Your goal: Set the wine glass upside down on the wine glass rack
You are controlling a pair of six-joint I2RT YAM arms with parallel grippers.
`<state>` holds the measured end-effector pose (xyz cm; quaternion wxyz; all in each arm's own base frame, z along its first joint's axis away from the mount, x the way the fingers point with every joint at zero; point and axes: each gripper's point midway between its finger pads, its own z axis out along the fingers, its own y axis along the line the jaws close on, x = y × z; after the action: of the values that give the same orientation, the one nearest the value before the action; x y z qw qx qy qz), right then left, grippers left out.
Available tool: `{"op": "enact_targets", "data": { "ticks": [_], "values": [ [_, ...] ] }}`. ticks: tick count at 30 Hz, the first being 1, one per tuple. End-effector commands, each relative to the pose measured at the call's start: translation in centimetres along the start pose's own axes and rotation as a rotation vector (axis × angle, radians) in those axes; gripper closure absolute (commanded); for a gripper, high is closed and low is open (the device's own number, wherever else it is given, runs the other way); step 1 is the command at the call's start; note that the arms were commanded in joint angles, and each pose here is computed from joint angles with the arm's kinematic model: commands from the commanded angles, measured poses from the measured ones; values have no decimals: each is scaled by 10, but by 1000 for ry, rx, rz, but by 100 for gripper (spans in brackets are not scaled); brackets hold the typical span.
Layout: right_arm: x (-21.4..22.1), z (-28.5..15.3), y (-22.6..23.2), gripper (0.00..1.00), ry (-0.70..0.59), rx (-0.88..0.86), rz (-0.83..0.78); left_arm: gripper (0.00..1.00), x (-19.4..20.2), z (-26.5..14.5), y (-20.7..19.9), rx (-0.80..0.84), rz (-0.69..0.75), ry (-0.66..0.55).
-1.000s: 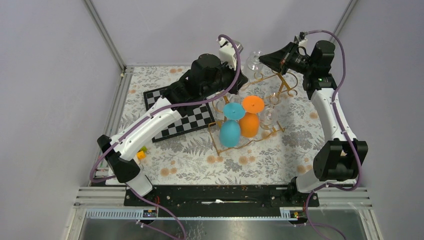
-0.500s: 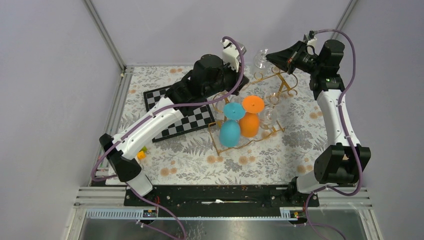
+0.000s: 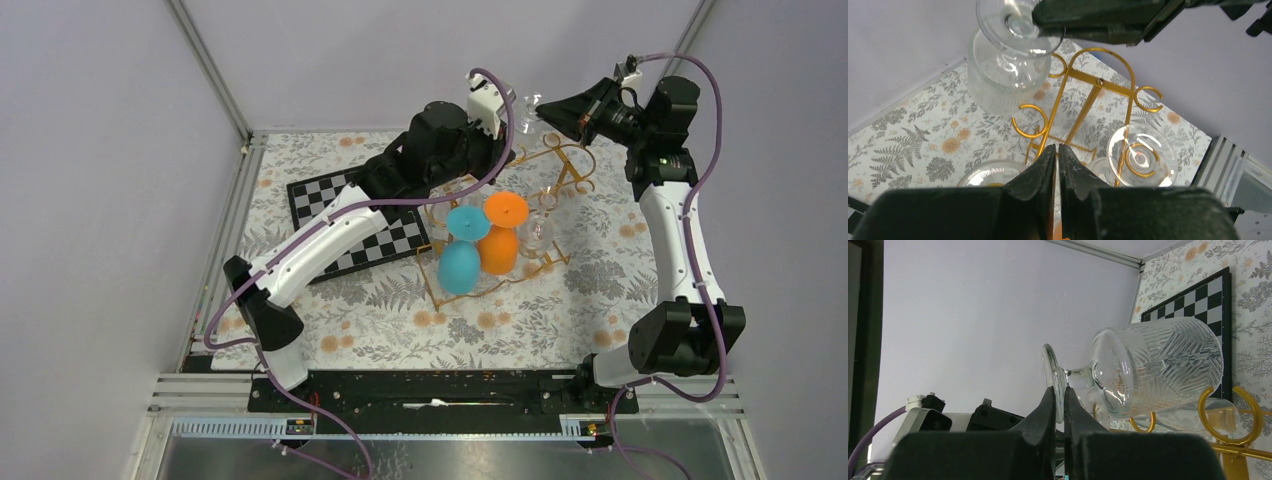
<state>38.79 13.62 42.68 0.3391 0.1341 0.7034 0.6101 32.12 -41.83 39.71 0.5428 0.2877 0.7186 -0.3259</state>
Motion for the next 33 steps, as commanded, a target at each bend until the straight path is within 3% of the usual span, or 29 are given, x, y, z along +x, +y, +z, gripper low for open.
{"op": "enact_targets", "data": {
  "ticks": [1,19,33],
  "values": [
    [7,-13,39,100,-2,-62,-97,89,-34,-2,-5,5,-12,-82],
    [13,28,-21,100,93,-25,105,89,-23,-6,-2,-10,-31,-67],
    [34,21,-38,100,111,65,141,90,-26,-13,6,-53,-33,-85]
  ]
}}
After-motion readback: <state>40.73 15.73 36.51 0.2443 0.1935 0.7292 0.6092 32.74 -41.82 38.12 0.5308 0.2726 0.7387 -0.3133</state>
